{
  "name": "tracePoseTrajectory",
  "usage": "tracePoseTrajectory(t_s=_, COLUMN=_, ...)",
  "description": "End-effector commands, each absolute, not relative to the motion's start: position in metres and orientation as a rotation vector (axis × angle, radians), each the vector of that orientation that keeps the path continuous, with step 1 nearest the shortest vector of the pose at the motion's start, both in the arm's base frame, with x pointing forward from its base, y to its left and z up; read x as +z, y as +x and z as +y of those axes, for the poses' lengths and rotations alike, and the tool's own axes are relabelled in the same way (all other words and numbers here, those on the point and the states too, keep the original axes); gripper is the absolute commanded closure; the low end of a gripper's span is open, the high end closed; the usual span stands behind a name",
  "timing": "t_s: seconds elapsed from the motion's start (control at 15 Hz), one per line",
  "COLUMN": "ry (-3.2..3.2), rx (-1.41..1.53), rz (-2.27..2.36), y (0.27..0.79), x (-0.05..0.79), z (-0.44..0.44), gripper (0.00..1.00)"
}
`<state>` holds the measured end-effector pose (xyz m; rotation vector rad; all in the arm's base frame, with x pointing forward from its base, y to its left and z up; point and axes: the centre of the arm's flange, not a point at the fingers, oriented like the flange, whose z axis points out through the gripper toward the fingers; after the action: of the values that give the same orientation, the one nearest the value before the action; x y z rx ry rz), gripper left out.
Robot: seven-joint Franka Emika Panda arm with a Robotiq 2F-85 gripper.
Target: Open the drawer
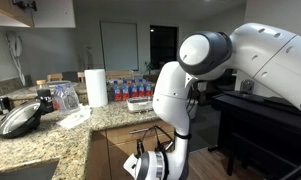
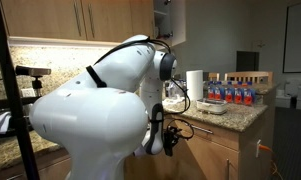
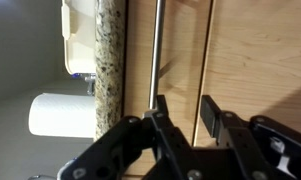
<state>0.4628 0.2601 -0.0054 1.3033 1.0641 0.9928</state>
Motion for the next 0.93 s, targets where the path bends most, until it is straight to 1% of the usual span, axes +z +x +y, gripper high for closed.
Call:
tracePoseTrajectory(t_s=0.0, ry=1.333, rx=0.873, rz=1.090, y=0.476, x=0.025, z=0.248, gripper=0.28)
tracePoseTrajectory(t_s=0.27, ry=1.352, rx=0.804, rz=1.122, y=0.496, x=0.039, z=0.234, gripper=0.03)
tracePoseTrajectory(t_s=0.33, ry=1.357, rx=0.789, rz=1.129, y=0.502, x=0.042, z=0.231, gripper=0.01)
tracePoseTrajectory(t_s=0.87, ry=1.423, rx=0.710, rz=1.086, y=0.552, x=0.052, z=0.208, gripper=0.00)
